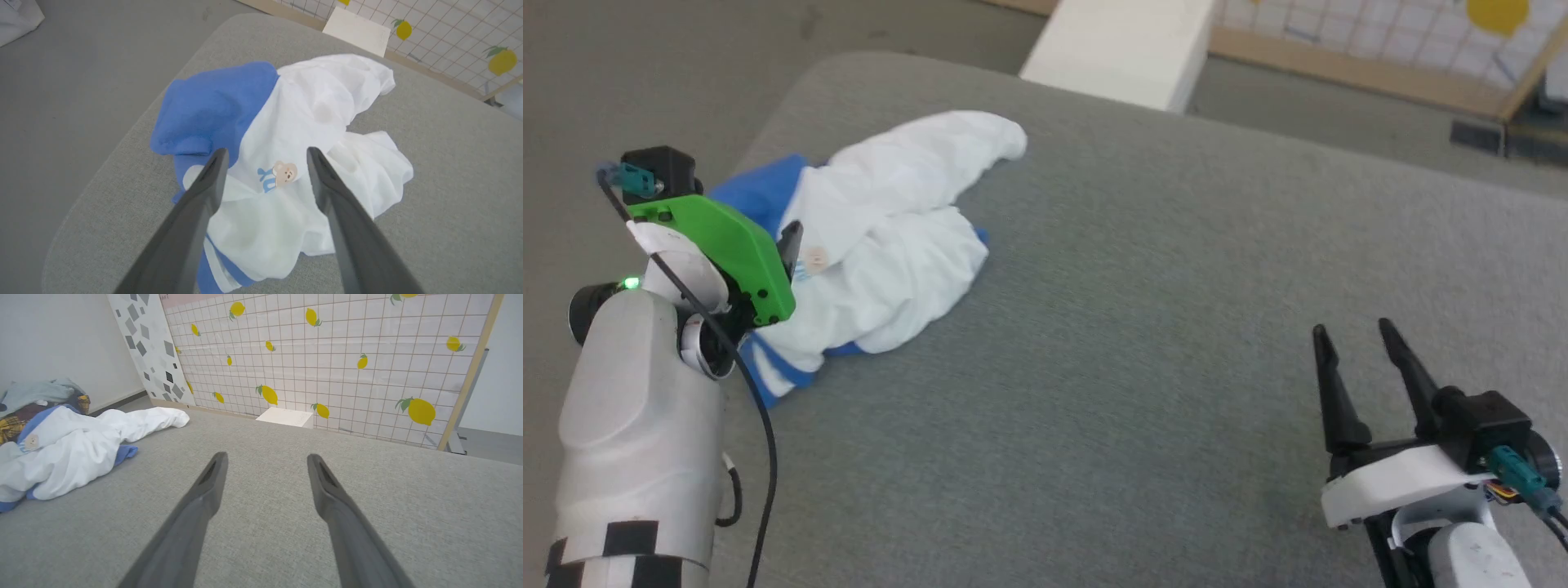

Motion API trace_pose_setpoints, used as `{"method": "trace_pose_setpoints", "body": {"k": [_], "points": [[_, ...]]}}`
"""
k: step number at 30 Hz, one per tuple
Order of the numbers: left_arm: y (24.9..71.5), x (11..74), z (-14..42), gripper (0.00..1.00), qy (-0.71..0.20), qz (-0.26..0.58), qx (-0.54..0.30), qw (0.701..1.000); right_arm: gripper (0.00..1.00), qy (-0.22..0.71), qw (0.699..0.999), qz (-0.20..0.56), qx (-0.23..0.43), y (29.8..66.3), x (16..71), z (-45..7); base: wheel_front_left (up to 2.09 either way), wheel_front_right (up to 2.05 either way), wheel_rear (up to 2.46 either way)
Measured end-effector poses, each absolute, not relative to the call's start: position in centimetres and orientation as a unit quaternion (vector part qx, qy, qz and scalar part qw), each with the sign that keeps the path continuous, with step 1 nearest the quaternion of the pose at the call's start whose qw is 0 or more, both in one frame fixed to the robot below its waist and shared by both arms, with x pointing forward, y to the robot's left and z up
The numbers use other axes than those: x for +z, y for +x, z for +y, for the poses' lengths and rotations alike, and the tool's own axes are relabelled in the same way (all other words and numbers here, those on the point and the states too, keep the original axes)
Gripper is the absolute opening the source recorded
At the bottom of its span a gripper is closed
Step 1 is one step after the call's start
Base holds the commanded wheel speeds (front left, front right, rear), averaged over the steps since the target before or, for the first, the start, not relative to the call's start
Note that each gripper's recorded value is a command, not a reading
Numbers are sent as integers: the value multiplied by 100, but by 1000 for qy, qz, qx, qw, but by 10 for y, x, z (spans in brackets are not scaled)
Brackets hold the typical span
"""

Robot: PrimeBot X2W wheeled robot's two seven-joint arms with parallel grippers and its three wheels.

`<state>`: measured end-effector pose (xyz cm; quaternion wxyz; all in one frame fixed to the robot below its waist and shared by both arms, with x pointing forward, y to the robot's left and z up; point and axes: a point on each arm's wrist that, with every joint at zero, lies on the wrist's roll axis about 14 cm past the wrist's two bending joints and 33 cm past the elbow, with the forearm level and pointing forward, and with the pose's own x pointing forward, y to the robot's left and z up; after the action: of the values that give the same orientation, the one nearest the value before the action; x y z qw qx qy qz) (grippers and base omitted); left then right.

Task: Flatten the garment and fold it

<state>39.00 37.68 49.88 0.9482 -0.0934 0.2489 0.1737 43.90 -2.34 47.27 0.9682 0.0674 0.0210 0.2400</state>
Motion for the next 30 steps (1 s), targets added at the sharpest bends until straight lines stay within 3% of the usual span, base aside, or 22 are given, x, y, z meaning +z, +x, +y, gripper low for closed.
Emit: {"method": "trace_pose_setpoints", "body": {"k": [11, 12, 13, 19, 25, 30], "points": [[397, 380, 350, 100, -115, 408, 166, 891, 100, 67, 978, 78, 180, 448, 423, -67, 0, 0, 0], [401, 380, 351, 75, -120, 399, 170, 893, 100, 67, 979, 81, 176, 448, 420, -70, 0, 0, 0], [407, 382, 352, 0, -129, 379, 177, 899, 100, 68, 979, 82, 172, 448, 419, -72, 0, 0, 0], [443, 426, 362, 0, -124, 238, 187, 945, 100, 75, 980, 79, 164, 444, 421, -78, 0, 0, 0], [508, 591, 344, 0, -96, 3, 112, 989, 100, 94, 980, 60, 167, 435, 437, -74, 0, 0, 0], [517, 723, 272, 0, -73, -130, -10, 989, 100, 109, 979, 38, 165, 424, 457, -75, 0, 0, 0]]}}
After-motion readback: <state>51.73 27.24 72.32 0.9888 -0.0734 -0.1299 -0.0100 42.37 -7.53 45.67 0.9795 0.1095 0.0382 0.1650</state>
